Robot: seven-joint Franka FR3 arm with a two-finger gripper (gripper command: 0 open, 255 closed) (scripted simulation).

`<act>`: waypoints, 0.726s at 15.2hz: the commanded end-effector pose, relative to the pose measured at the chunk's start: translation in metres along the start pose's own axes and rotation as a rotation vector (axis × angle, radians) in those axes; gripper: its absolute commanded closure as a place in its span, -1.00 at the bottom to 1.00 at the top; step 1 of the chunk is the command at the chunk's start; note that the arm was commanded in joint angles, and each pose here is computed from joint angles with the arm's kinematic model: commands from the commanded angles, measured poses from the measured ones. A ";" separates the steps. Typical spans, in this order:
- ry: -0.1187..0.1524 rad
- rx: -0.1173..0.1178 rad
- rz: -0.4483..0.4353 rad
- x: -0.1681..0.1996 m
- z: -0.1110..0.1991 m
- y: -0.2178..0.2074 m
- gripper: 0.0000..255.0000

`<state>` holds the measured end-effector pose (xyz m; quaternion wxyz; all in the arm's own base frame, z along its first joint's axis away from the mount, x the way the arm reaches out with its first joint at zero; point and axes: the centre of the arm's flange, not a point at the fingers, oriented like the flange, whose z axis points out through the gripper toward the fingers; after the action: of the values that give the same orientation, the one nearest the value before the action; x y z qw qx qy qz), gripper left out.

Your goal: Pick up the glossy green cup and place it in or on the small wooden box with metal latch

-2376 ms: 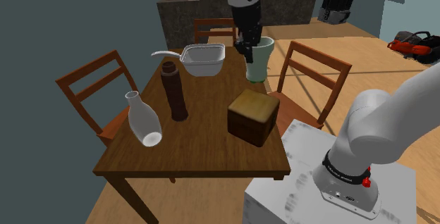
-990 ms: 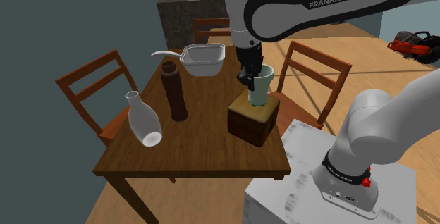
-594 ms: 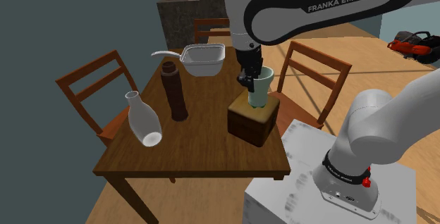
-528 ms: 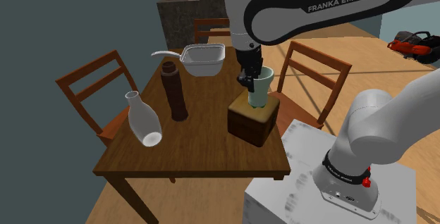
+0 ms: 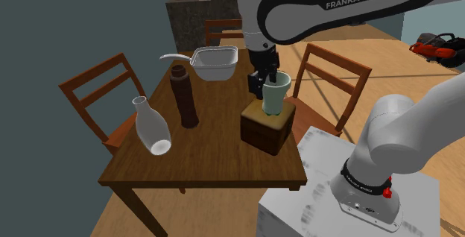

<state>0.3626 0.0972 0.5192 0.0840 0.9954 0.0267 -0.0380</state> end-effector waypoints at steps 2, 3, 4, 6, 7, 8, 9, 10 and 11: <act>0.000 0.000 0.000 0.000 -0.033 0.000 -1.00; 0.000 0.000 0.000 0.000 -0.043 0.000 -1.00; 0.000 0.000 0.000 0.000 -0.043 0.000 -1.00; 0.000 0.000 0.000 0.000 -0.043 0.000 -1.00; 0.000 0.000 0.000 0.000 -0.043 0.000 -1.00; 0.000 0.000 0.000 0.000 -0.043 0.000 -1.00; 0.000 0.000 0.000 0.000 -0.043 0.000 -1.00; 0.000 0.000 0.000 0.000 -0.043 0.000 -1.00; 0.000 0.000 0.000 0.000 -0.043 0.000 -1.00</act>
<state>0.3654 0.1045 0.5615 0.0840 0.9954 0.0267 -0.0381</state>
